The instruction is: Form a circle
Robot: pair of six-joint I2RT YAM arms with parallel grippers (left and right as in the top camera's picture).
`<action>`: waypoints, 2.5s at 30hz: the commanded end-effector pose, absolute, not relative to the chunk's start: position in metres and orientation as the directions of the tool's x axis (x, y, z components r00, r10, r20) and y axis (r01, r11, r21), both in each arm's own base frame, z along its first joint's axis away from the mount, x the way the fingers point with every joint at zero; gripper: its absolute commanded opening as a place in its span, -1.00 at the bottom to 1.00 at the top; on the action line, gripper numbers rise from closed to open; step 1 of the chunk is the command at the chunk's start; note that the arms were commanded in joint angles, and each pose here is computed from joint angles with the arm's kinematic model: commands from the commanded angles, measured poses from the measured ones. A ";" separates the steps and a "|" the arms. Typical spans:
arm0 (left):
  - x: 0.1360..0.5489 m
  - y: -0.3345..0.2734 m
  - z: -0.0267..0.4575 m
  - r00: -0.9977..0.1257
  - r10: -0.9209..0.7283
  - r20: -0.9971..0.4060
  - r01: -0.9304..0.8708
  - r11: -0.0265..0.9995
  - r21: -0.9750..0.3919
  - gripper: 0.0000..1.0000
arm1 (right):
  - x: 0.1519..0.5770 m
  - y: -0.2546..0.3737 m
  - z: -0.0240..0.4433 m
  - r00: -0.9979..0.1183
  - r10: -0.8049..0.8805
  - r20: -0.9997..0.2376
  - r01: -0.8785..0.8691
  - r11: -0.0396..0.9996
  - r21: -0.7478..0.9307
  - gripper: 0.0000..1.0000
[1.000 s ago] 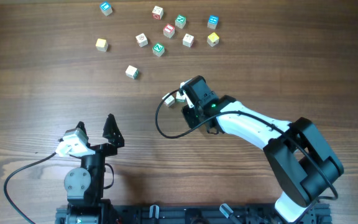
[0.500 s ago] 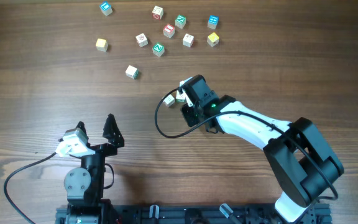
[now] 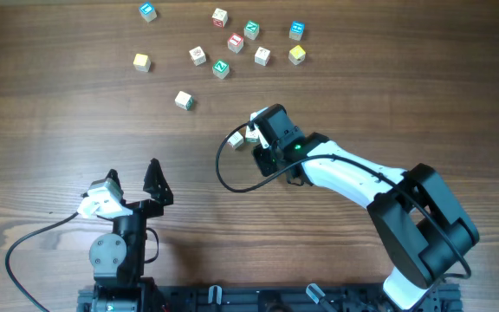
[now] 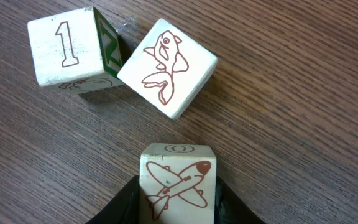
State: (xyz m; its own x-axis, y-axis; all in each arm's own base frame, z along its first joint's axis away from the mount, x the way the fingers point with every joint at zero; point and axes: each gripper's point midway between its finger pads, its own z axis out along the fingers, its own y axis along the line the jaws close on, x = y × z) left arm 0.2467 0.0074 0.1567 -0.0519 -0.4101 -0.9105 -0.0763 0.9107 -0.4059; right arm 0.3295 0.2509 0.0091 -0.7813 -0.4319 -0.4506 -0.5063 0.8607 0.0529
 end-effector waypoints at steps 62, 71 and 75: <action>0.247 0.005 0.156 -0.057 -0.399 -0.915 -0.067 0.916 -0.395 1.00 | 0.330 0.238 -0.002 -0.782 -0.460 -0.420 -0.502 0.865 -0.012 -0.31; 0.247 0.005 0.156 -0.057 -0.399 -0.915 -0.067 0.916 -0.395 1.00 | 0.331 0.241 -0.001 -0.777 -0.456 -0.434 -0.507 0.862 0.000 -0.30; 0.247 0.005 0.156 -0.057 -0.399 -0.915 -0.067 0.916 -0.395 1.00 | 0.330 0.240 -0.001 -0.780 -0.458 -0.425 -0.507 0.862 0.000 -0.29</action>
